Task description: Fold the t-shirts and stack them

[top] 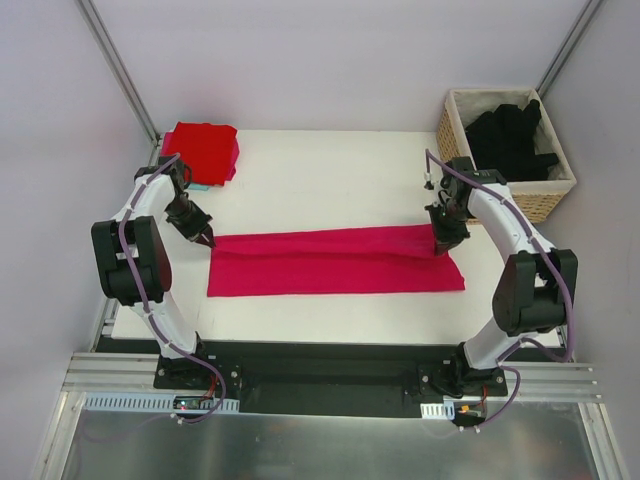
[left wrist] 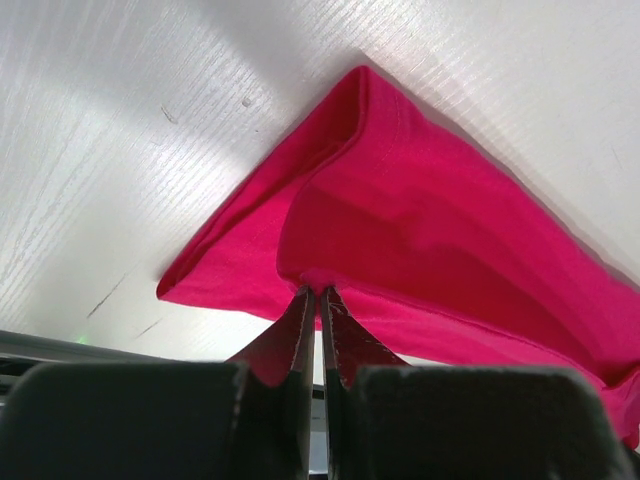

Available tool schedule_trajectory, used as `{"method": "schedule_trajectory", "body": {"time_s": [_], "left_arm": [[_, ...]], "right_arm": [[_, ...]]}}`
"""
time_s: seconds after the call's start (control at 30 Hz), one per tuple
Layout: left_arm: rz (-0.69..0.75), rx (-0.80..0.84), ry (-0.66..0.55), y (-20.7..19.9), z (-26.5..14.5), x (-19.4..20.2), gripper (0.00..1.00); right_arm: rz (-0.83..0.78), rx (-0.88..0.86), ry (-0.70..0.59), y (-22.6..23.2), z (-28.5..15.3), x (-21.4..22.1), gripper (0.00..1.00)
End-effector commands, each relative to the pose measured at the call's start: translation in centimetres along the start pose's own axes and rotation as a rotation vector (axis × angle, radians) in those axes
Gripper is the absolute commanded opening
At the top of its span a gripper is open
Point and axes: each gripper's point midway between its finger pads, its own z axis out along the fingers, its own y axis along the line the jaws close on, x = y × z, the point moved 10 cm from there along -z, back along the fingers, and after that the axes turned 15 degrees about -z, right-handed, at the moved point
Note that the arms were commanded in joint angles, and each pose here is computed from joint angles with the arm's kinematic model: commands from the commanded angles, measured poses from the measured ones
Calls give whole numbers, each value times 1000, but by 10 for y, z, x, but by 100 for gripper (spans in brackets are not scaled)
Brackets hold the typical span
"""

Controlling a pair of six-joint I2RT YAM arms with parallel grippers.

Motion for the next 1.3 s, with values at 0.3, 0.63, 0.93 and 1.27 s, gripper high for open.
{"method": "schedule_trajectory", "body": {"time_s": [0.3,0.63,0.93,1.27], "left_arm": [[-1,-3,12,5,-4,3,0],[22,0,16,8,-7,5,6],[48,-20,15,15,-15,10,35],[57,17,14,3,-29,7,31]], "right_arm": [[52,-25,83,13,2,20,1],[82,36,294,2,25,8,1],[65,76,331,-13,34,-8,1],[85,15,290,-6,32,-7,1]]}}
